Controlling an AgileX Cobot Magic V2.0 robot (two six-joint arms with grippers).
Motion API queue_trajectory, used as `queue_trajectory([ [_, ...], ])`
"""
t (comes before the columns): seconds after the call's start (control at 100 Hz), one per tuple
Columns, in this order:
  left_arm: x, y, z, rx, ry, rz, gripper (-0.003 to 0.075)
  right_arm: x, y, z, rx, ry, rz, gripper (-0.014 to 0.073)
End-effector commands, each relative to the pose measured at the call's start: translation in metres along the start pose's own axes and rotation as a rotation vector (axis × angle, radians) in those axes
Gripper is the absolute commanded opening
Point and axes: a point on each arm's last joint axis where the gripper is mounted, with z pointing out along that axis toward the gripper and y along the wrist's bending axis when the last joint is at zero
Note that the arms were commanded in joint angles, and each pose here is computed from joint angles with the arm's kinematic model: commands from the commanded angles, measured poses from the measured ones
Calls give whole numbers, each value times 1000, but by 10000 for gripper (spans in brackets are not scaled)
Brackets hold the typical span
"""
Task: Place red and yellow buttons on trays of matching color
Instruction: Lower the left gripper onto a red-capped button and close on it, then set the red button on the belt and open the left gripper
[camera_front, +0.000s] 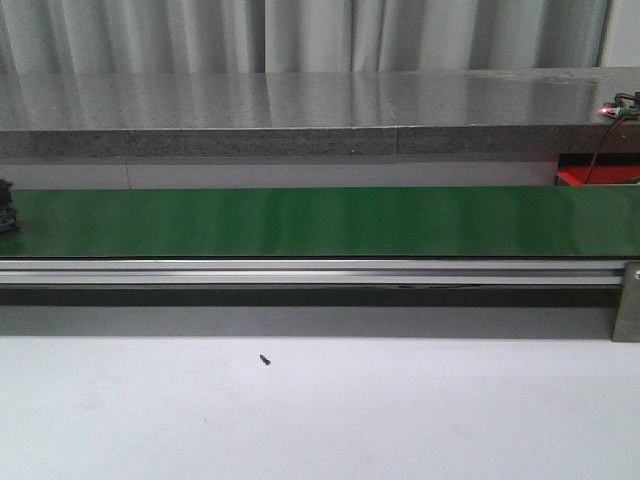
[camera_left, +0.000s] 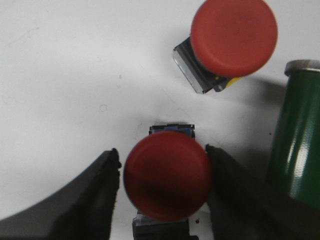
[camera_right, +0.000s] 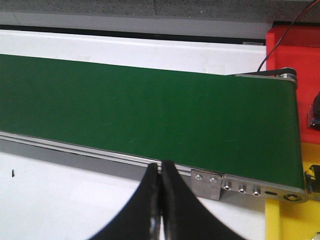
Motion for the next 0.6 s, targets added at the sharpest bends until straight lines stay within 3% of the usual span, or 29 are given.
queue_trajectory([
  [0.0, -16, -2, -31, -13, -121, 1, 212, -13, -1, -4, 17, -75, 12, -113],
  [0.1, -17, -2, -31, -14, -125, 1, 143, -13, -1, -4, 17, -75, 12, -113],
  [0.25, -16, -3, -37, -15, -122, 7, 138, -13, -1, -4, 17, -75, 12, -113],
  [0.59, -21, -15, -114, -31, -269, 28, 138, -13, -1, -4, 17, -75, 12, -113],
])
